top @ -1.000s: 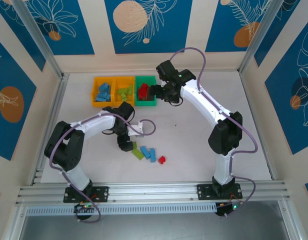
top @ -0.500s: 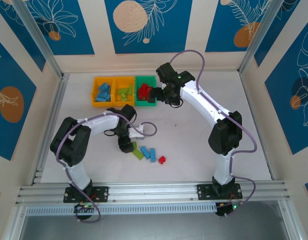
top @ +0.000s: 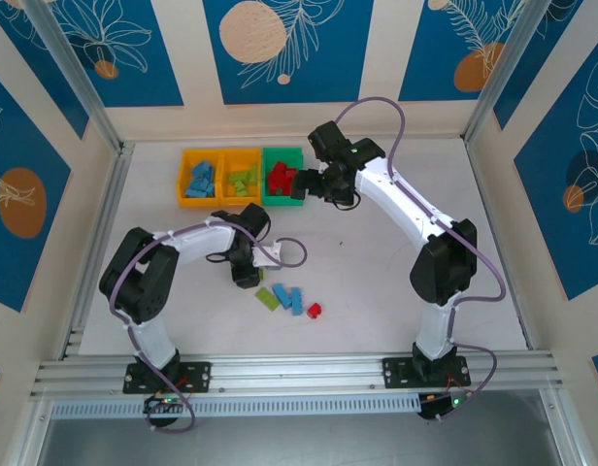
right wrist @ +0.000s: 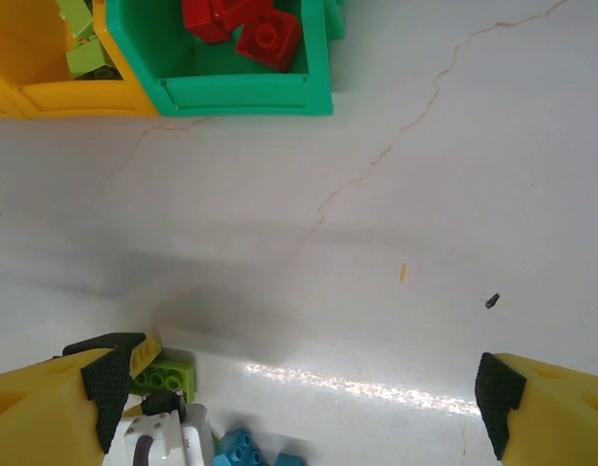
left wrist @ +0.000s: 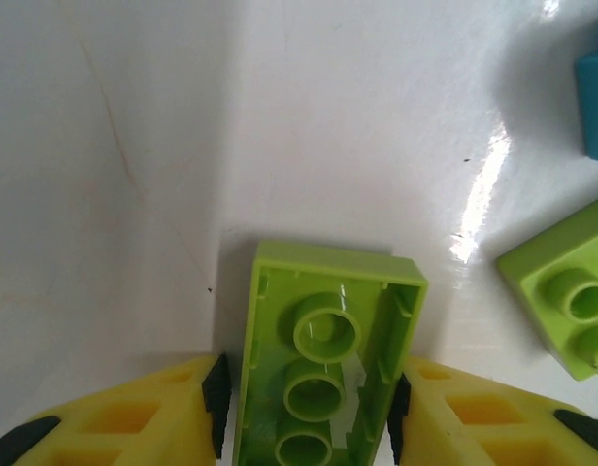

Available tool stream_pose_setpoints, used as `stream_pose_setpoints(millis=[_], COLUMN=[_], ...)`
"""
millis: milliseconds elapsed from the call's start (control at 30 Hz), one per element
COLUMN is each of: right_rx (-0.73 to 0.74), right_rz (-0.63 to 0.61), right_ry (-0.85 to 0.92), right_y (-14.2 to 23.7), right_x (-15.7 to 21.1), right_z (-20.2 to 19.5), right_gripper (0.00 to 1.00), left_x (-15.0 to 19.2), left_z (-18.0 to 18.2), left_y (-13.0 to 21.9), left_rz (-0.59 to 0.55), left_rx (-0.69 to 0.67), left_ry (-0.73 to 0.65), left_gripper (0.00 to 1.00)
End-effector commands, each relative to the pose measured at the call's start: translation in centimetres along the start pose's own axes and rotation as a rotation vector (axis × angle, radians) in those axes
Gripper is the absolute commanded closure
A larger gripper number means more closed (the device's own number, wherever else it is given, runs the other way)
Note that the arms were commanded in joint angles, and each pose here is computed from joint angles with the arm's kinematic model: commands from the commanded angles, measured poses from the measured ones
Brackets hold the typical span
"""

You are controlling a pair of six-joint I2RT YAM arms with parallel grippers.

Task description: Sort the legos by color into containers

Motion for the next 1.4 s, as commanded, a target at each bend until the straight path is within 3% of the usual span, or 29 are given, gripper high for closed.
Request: stream_pose_setpoints(millis=[0,167,267,333,467,600,733,833,933,1067,1367], right_rx=[-0.032,-0.051,-0.061,-0.073,-0.084,-0.066,-0.050,-0.057,-0.065,-0.068,-0.048], right_rz=[-0.012,-0.015,-0.005,0.001,0.005,0.004,0.014,0.028,0.052,0.070,0.066], right_ry=[-0.026,-0.030,-0.035,-0.036,-0.030,-0.022,-0.036,-0.048,-0.048,-0.028,-0.040], right_y=[1.7,1.7,1.5,1.6,1.9,2.3,2.1,1.8,1.5,1.4,2.3], right_x=[0.2,0.0,-0.3,-0.5,-0.9,-0.7,0.0,0.5,0.7,0.8,1.5], right_z=[-0.1,0.2,0.5,0.8,1.1,0.9,0.1,-0.5,-0.7,-0.8,-1.4], right_gripper=[0.06,0.06,0.06,0.06,0.06,0.06,0.06,0.06,0.06,0.06,0.06], left_x=[0.0,0.3,0.3,0.4,-0.6,-1.0,0.3,1.1,2.5,4.1,4.0], left_z=[0.7,5.4,9.1,11.9,15.1,14.4,10.5,6.1,1.5,-1.3,-1.7], left_y=[3.5,9.6,12.7,13.7,13.8,13.7,12.9,12.7,11.9,10.2,6.2], left_rz=[-0.105,-0.296,-0.409,-0.459,-0.463,-0.474,-0.482,-0.522,-0.531,-0.584,-0.498], left_rx=[-0.060,-0.195,-0.288,-0.330,-0.330,-0.232,-0.109,0.010,-0.039,-0.158,-0.167], left_ry=[0.061,0.269,0.461,0.636,0.726,0.693,0.640,0.451,0.196,0.019,-0.129], left_gripper=[0.54,0.56,0.56,0.56,0.51,0.45,0.33,0.25,0.22,0.03,0.00])
Point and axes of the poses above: each hand's point on the last joint's axis, 136 mm out from that joint toward the fingers, its own y axis back along the fingers, its own z axis along the line the jaws close on, x = y × z, the point moved 10 cm from there along y, back along the fingers, and after that the axes turned 2 degrees about -y, right-handed, at the moved point
